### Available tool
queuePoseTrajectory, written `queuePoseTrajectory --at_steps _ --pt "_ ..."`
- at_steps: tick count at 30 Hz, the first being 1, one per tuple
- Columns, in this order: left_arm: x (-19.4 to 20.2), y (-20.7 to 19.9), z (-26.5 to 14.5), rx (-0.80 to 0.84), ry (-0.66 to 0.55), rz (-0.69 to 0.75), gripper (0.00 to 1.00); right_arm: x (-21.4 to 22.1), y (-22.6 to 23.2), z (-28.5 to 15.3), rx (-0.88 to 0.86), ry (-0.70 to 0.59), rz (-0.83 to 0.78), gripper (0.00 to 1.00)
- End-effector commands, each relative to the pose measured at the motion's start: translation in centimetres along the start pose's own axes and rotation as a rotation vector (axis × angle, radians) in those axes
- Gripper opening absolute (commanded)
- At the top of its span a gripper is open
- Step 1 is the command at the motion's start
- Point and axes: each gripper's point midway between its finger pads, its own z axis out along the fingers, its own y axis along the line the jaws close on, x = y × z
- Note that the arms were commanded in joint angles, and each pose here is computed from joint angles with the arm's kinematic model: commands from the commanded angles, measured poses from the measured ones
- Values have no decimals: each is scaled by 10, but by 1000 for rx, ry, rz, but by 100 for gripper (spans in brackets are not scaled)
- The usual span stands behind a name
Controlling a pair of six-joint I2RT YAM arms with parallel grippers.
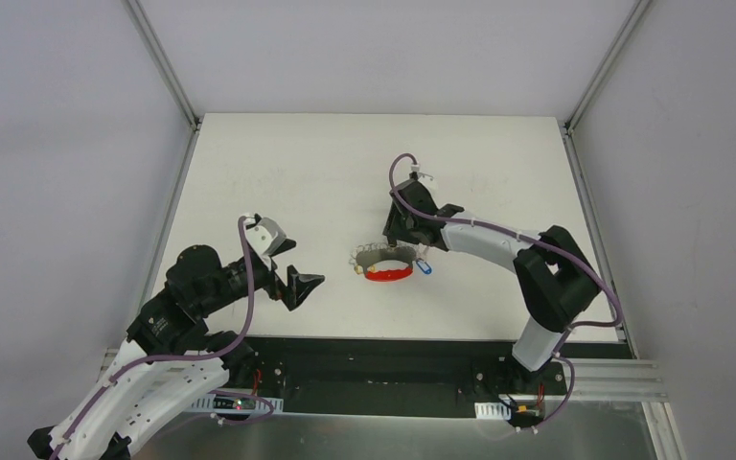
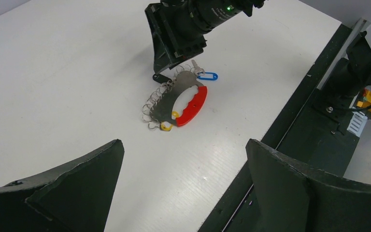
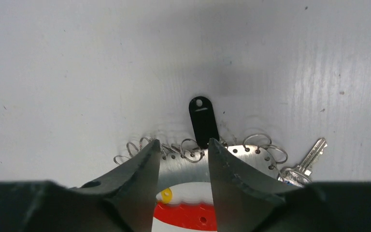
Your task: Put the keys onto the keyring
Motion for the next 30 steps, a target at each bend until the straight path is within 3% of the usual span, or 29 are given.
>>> queuePoseTrajectory --at_steps 1,3,5,6,14,19,27,30 --pt "-5 10 1 -54 -32 4 99 -54 27 -21 -66 -169 -23 48" --pt "-5 13 1 -72 -34 3 99 -67 30 -34 -74 -215 -44 64" --pt "-4 16 1 -94 -34 -1 99 -77 34 -46 -88 -248 -69 93" --pt "-5 18 0 -104 -35 -2 99 -79 33 -53 -87 -256 -75 98" --pt "-1 31 0 -177 -25 -4 99 -93 37 -106 -131 -307 -76 99" --pt "1 35 0 -199 -21 1 99 -110 25 -148 -53 -415 -95 99" --pt "0 39 -1 -219 -24 3 99 -123 19 -222 -89 -589 -78 99" --pt "0 39 -1 -220 -24 3 99 -119 17 -239 -132 -592 -105 99"
